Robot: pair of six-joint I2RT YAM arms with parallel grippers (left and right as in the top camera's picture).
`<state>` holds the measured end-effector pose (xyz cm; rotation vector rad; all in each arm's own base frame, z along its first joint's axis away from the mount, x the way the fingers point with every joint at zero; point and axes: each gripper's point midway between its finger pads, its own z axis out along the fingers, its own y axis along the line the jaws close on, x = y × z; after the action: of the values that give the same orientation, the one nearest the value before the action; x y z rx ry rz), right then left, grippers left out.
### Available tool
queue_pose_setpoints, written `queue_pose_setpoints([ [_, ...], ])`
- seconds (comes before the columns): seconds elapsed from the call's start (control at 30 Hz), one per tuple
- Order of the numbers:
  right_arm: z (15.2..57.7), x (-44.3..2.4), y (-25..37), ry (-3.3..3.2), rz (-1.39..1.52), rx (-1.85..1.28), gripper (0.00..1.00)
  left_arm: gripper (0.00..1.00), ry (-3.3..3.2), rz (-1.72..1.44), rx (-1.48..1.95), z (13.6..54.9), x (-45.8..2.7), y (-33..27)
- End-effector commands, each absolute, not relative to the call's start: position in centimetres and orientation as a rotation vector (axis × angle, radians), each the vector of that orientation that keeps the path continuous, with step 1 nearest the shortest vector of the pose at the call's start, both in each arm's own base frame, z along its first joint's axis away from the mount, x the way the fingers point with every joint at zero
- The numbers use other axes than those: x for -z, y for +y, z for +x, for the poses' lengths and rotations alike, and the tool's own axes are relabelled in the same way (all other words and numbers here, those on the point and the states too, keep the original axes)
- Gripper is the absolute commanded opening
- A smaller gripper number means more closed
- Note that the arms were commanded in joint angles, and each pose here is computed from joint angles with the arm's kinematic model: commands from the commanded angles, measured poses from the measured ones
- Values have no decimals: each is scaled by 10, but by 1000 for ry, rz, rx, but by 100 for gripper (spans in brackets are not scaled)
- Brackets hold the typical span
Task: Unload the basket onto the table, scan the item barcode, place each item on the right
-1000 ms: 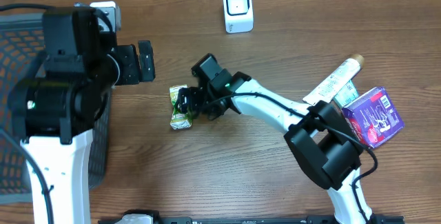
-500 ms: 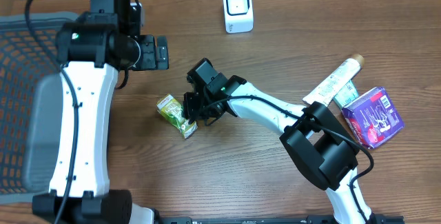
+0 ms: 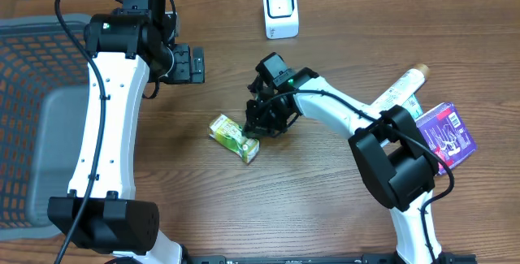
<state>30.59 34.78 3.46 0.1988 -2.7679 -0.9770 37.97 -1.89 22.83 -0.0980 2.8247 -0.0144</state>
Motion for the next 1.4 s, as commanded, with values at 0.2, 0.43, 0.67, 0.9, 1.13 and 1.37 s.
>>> queue_pose_setpoints([
  [0.2,336,-56,240,-2818,178,903,4,100,2795,-118,46,386,-231,-21],
  [0.43,326,-88,205,-2818,194,898,21,99,2796,-118,46,386,-231,-21],
  [0.67,330,-112,196,-2943,253,831,50,100,2796,-118,46,386,-231,-21],
  [0.9,328,-87,188,-3056,409,411,75,99,2796,-118,46,386,-231,-21],
  [1.13,338,-70,196,-3062,601,377,81,100,2796,-118,46,386,-231,-21],
  [1.37,329,-41,201,-2915,707,516,74,100,2796,-118,46,386,-231,-21],
])
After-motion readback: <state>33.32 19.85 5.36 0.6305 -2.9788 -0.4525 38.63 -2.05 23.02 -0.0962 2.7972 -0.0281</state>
